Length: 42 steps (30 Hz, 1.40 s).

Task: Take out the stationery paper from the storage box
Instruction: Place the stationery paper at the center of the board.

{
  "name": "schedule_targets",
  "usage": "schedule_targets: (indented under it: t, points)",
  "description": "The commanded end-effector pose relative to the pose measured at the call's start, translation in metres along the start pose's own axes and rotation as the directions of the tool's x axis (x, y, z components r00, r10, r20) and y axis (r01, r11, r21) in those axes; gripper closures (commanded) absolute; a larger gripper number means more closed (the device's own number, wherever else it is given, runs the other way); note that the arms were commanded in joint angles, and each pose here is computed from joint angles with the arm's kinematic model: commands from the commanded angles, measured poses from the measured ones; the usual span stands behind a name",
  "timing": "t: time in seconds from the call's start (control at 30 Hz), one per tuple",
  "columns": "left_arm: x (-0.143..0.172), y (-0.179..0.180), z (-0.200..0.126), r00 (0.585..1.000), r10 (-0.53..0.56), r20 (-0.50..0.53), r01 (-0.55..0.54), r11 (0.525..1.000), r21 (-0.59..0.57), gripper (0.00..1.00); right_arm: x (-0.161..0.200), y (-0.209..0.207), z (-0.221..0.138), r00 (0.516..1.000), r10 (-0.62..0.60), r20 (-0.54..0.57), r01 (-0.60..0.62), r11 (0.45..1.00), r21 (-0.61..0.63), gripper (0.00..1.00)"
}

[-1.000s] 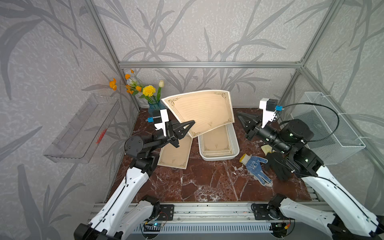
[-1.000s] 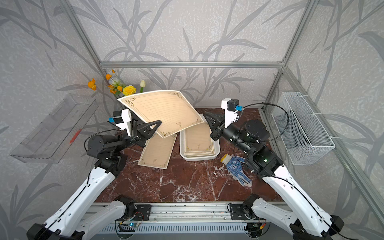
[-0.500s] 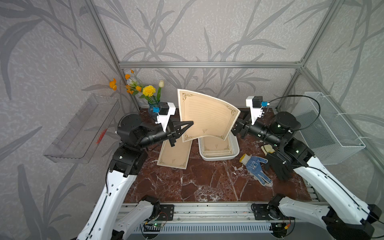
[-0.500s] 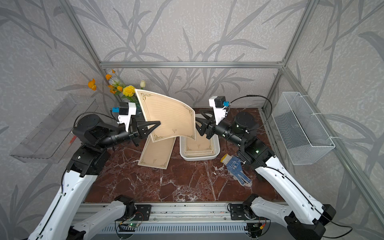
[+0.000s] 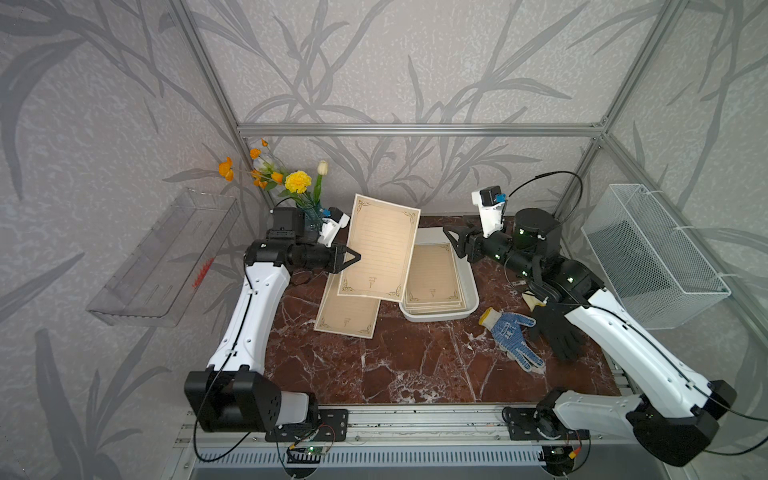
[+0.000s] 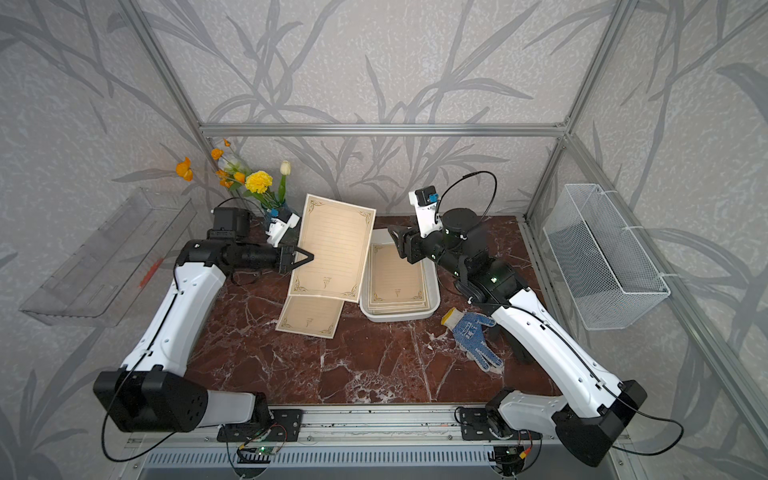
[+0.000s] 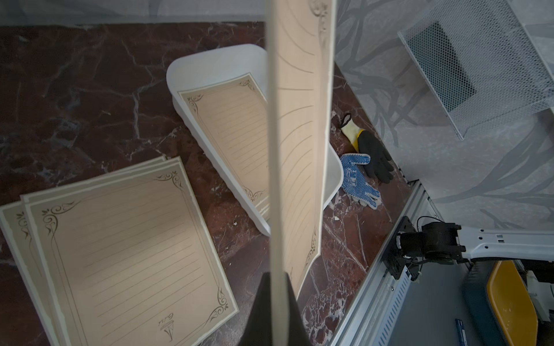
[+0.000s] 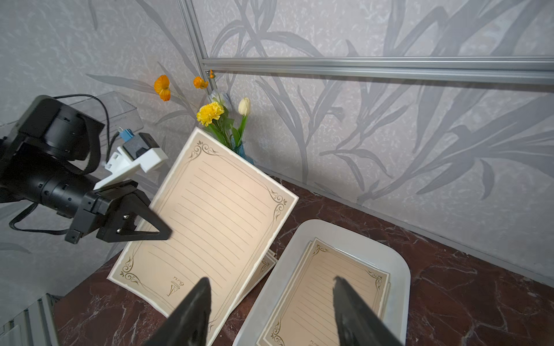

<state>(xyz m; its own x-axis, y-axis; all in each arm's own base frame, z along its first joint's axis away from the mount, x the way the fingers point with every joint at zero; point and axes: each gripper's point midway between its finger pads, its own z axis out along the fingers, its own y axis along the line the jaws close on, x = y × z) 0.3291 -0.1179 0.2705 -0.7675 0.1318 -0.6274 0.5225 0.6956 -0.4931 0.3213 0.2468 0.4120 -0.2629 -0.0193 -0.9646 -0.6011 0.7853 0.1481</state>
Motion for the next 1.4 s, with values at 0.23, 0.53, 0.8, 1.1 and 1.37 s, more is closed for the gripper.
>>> schedule_targets:
  t: [0.23,0.53,0.8,1.1,1.37]
  points:
    - [0.044,0.064,0.026,0.947,-0.214,-0.239,0.208,0.977,-0.051,1.0,0.003,-0.004,-0.008,0.999,-0.045,-0.02,0.045,0.999,0.02,0.36]
    - [0.045,0.063,0.047,0.906,-0.24,-0.35,0.296,0.948,0.117,1.0,0.013,-0.003,-0.011,0.998,-0.053,-0.043,0.053,0.999,0.007,0.36]
    - [0.052,0.069,0.051,0.893,-0.278,-0.355,0.337,0.935,0.115,1.0,0.021,-0.003,-0.011,0.997,-0.052,-0.059,0.052,0.999,0.004,0.36]
    - [0.085,0.122,0.056,0.806,-0.442,-0.393,0.455,0.888,-0.067,1.0,0.024,-0.002,-0.007,0.996,-0.048,-0.071,0.048,0.999,-0.002,0.37]
    - [0.102,0.141,0.069,0.76,-0.476,-0.443,0.484,0.869,-0.103,0.97,0.028,-0.003,-0.005,0.996,-0.043,-0.084,0.043,0.999,0.0,0.37]
